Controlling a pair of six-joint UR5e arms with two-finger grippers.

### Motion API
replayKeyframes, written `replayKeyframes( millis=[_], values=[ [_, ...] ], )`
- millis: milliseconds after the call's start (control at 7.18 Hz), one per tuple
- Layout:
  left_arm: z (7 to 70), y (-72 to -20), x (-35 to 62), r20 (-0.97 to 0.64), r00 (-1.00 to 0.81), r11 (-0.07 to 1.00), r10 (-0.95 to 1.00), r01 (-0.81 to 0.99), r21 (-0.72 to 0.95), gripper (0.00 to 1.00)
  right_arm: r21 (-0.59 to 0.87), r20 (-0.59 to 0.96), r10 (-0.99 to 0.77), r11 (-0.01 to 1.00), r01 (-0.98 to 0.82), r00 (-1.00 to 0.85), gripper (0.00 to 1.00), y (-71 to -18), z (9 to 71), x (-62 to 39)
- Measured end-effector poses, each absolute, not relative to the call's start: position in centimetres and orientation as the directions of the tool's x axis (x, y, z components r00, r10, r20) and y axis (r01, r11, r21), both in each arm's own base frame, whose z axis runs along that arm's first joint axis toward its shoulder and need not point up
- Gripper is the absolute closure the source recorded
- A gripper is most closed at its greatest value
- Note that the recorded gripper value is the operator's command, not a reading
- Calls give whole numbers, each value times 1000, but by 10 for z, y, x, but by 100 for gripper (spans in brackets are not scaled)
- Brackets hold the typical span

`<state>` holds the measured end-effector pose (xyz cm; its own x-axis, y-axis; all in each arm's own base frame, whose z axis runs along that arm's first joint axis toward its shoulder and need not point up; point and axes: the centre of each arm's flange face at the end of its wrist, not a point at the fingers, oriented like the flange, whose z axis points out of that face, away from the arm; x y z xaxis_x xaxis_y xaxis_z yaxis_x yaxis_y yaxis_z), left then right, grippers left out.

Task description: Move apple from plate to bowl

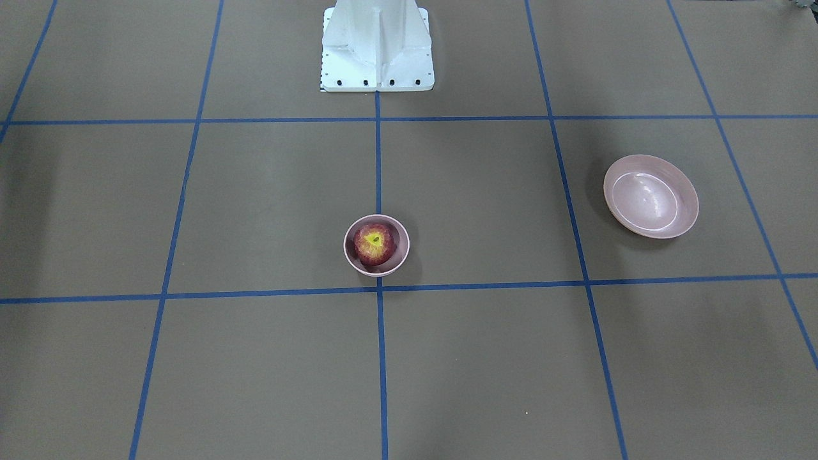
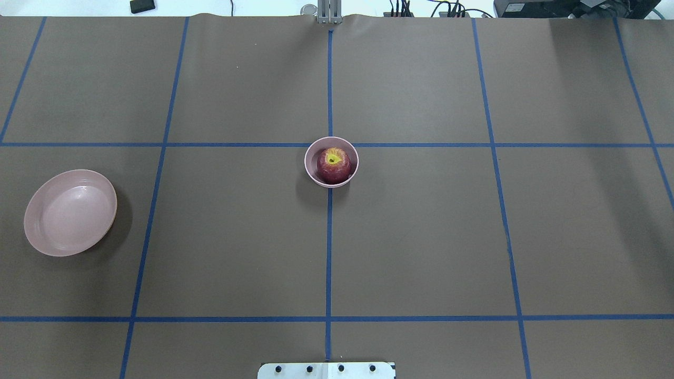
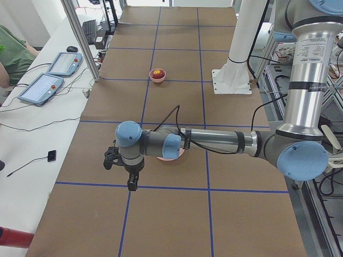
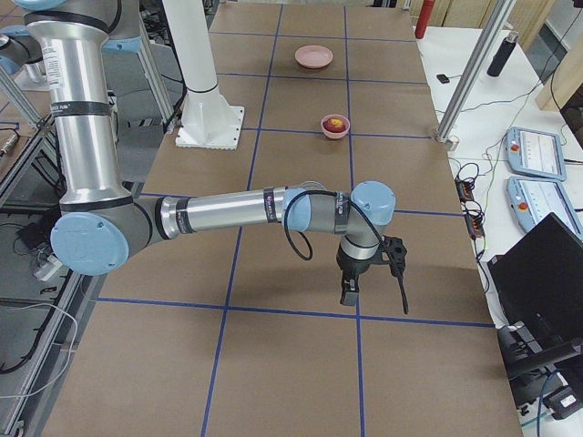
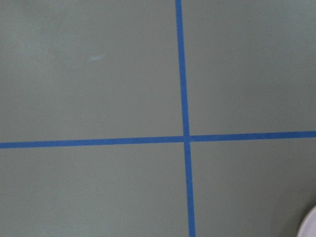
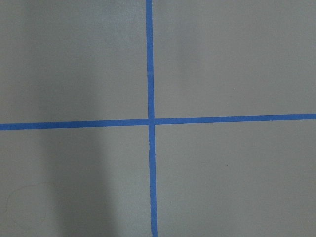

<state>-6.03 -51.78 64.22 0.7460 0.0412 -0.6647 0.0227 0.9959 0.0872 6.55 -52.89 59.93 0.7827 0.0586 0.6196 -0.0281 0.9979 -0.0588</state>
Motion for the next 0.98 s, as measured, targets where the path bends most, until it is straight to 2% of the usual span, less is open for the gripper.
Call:
replayKeyframes(
  millis=[279, 557, 975],
  values=[
    [634, -510, -61, -670, 741, 995, 41, 29, 92, 1, -98, 617, 116, 993, -71, 778, 0, -528, 602, 64],
    [604, -497, -61, -674, 739, 998, 11, 29, 48, 1, -107, 620, 116, 992, -62, 776, 0, -529, 604, 53],
    [595, -483, -60, -674, 739, 999, -4, 26, 22, 1, -113, 640, 96, 993, -30, 762, 0, -524, 609, 38]
  ],
)
